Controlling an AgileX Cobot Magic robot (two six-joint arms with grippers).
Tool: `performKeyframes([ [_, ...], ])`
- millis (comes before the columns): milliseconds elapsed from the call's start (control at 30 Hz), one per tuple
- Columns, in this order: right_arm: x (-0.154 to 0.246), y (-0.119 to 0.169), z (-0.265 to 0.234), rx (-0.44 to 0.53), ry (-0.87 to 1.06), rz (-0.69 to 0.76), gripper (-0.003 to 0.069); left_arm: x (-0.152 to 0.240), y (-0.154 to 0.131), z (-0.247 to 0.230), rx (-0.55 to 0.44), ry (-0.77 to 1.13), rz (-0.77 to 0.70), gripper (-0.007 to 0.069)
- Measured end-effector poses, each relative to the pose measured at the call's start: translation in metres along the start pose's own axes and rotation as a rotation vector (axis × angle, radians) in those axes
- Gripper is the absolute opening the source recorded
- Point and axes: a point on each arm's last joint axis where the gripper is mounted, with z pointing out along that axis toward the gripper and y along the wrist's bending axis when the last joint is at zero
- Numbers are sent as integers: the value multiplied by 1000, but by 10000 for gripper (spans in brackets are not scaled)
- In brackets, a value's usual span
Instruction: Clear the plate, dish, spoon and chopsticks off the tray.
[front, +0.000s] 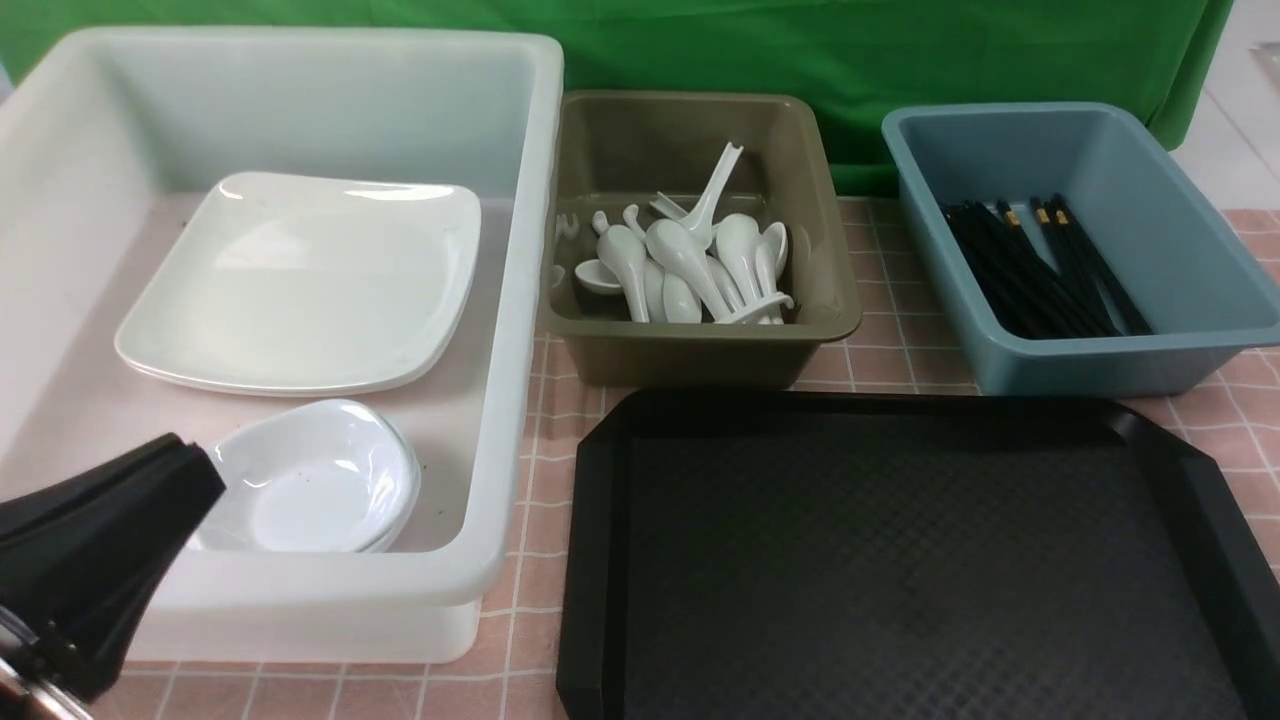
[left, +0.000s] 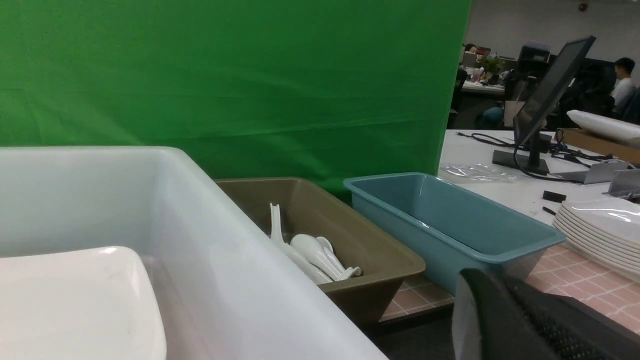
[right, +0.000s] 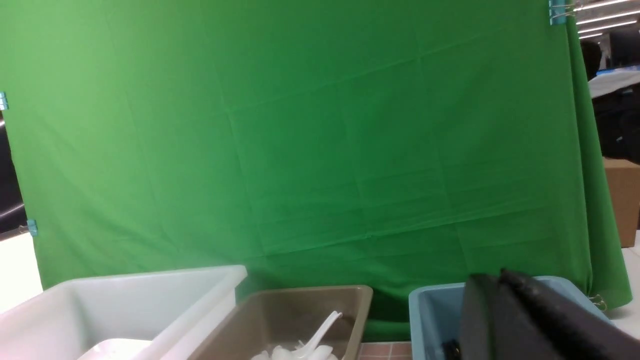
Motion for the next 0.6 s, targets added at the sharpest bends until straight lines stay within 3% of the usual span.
performKeyframes([
  [500,0,0,0,0,-2,0,102,3,0,-1,2,5,78,4],
  [600,0,0,0,0,-2,0,108,8,6,-7,-54,-11,107,4],
])
